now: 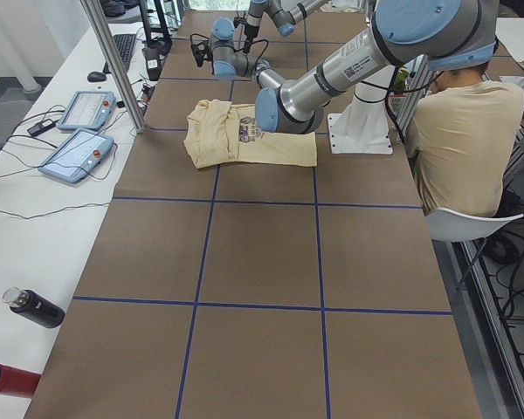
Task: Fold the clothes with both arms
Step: 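Release the sleeve near the collar while the right gripper moves to the hem corner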
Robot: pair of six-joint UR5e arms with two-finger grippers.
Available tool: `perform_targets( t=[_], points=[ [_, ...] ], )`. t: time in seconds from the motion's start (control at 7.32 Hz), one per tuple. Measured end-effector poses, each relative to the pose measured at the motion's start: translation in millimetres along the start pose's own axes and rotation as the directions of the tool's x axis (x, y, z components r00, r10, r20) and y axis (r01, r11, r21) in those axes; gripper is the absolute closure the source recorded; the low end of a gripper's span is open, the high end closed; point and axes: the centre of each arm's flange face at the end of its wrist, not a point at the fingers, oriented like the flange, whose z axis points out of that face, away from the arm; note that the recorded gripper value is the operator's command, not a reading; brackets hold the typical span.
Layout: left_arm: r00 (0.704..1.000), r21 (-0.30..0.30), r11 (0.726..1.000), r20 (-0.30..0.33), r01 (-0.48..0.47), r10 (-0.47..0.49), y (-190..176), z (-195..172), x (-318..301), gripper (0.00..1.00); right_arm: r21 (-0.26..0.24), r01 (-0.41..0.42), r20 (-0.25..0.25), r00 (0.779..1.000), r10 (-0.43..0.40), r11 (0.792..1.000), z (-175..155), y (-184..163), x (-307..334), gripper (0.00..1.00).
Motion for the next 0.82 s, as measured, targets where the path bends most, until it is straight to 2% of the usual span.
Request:
perform_targets(
  t=[0.14,0.27,0.41,0.55,0.68,0.82],
  points=[
    [1.0,-0.054,0.998,0.001,-0.009,0.009,0,-14,-22,0.21,-0.02,-0.094,0.069,0.993,0.095,0.995,8,29,-56,0.0],
    [1.0,-0.101,0.995,-0.004,-0.019,0.019,-4,-36,-50,0.21,-0.028,-0.187,0.126,0.974,0.19,0.982,16,66,-116,0.01],
    [0.999,-0.131,0.991,-0.013,-0.038,0.036,-10,-60,-77,0.21,-0.036,-0.282,0.162,0.945,0.284,0.959,14,108,-168,0.02],
    [0.997,-0.151,0.986,-0.022,-0.076,0.073,-21,-87,-106,0.2,-0.06,-0.38,0.151,0.91,0.385,0.923,1,148,-213,0.03],
    [0.993,-0.163,0.979,-0.028,-0.12,0.117,-32,-114,-134,0.19,-0.064,-0.447,0.113,0.885,0.451,0.892,-9,190,-246,0.03],
    [0.988,-0.173,0.973,-0.031,-0.151,0.148,-40,-138,-161,0.19,-0.048,-0.485,0.089,0.869,0.487,0.873,-10,232,-265,0.03]
  ],
)
